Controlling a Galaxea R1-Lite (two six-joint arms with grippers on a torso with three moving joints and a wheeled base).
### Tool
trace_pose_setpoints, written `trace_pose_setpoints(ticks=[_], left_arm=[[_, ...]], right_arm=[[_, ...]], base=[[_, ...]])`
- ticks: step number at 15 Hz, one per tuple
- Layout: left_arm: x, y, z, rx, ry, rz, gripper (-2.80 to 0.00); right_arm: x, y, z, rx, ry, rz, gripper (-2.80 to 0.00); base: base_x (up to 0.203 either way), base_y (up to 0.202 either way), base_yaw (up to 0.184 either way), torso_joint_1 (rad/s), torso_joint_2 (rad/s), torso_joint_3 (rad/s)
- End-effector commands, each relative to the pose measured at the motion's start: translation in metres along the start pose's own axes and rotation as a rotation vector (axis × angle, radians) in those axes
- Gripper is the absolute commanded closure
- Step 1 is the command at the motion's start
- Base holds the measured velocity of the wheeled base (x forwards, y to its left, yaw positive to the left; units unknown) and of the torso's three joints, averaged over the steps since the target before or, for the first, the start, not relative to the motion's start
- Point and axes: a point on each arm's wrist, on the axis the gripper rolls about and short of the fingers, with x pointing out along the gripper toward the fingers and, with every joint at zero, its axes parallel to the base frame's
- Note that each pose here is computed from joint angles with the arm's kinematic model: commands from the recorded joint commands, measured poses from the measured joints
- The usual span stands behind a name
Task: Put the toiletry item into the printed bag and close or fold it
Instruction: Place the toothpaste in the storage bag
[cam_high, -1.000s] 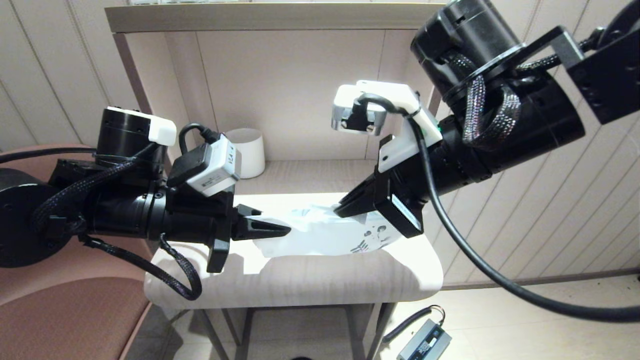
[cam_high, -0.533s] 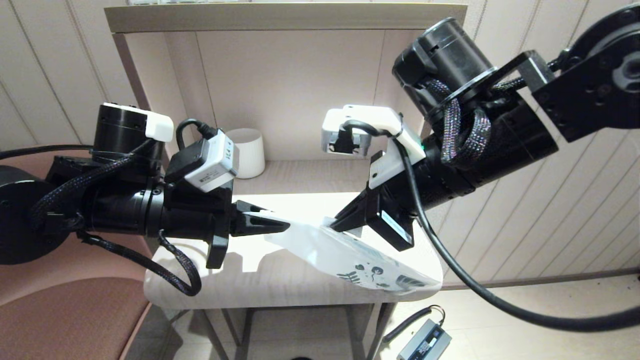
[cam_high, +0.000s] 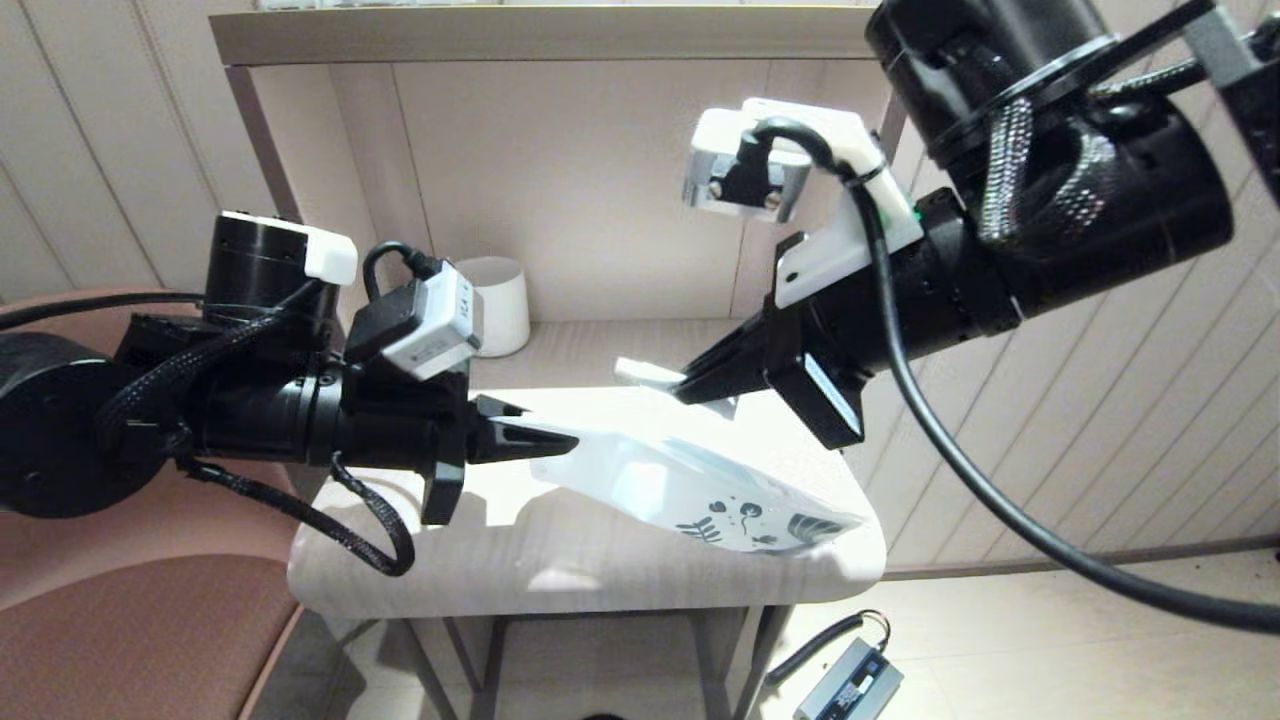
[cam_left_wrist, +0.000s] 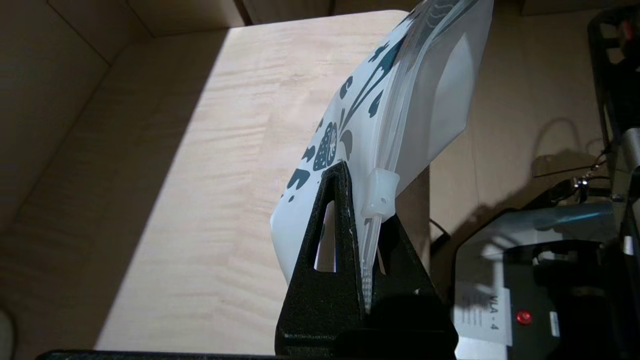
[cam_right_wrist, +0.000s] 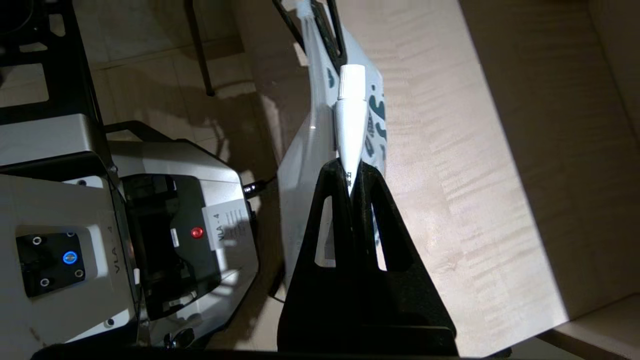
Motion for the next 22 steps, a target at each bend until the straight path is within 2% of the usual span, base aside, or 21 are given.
trace_pose_setpoints(ticks=[1,3,5,8,11,13,19,22], left_arm=[[0.013,0.012,-0.007,0.038,-0.016,0.028,0.0],[0.019,0.023,-0.004,0.112,-0.023,0.145,0.0],[0.02,0.035,0.006,0.189,-0.068,0.229,0.0],[0.016,0.027,0.002,0.204,-0.059,0.224,0.0],[0.018,0.015,-0.016,0.272,-0.025,0.204,0.0],[0.019,0.015,-0.018,0.274,-0.027,0.204,0.0],[0.02,0.015,-0.019,0.268,-0.024,0.202,0.0],[0.022,0.015,-0.023,0.26,-0.017,0.197,0.0]], right_arm=[[-0.013,0.004,0.003,-0.013,-0.026,-0.006,0.0],[-0.012,0.004,0.002,-0.011,-0.018,-0.005,0.0],[-0.01,0.002,0.001,-0.007,-0.013,-0.004,0.0],[0.0,-0.001,-0.003,0.003,0.01,0.002,0.0],[0.003,-0.013,-0.009,0.029,0.029,-0.025,0.0],[0.002,-0.016,-0.012,0.039,0.038,-0.033,0.0],[0.016,-0.007,-0.035,0.072,0.137,0.021,0.0],[0.008,-0.008,-0.037,0.079,0.13,0.002,0.0]], base=[[0.0,0.0,0.0,0.0,0.0,0.0],[0.0,0.0,0.0,0.0,0.0,0.0],[0.0,0.0,0.0,0.0,0.0,0.0],[0.0,0.0,0.0,0.0,0.0,0.0],[0.0,0.0,0.0,0.0,0.0,0.0],[0.0,0.0,0.0,0.0,0.0,0.0],[0.0,0.0,0.0,0.0,0.0,0.0],[0.0,0.0,0.0,0.0,0.0,0.0]])
